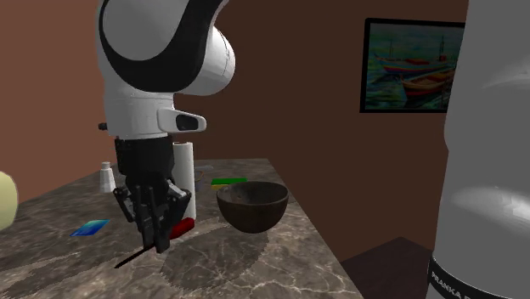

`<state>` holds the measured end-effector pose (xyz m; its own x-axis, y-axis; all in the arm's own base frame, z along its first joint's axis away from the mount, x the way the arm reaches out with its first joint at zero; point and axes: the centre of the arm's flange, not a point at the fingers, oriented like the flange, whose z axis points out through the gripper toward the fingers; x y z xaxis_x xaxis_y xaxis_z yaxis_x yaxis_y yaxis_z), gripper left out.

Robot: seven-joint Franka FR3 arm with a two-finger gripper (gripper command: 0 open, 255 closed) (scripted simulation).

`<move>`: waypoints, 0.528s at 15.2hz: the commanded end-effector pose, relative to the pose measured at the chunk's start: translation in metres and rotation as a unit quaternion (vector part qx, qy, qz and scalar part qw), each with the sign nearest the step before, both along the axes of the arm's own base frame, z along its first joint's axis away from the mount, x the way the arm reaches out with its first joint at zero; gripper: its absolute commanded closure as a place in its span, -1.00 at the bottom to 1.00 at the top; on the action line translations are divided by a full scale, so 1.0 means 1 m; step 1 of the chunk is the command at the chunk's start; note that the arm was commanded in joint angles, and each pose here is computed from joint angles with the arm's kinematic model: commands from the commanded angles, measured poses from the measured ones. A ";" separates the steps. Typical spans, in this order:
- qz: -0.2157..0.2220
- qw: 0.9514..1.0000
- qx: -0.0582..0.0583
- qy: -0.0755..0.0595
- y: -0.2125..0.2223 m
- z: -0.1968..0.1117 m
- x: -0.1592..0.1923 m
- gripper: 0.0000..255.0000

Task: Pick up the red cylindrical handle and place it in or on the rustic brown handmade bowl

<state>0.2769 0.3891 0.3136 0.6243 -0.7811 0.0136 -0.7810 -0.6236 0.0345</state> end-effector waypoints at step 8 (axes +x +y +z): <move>0.000 1.000 0.000 0.000 0.000 0.048 0.000 1.00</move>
<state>0.2771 0.3898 0.3555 0.6243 -0.7811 0.0133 -0.7810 -0.6236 0.0346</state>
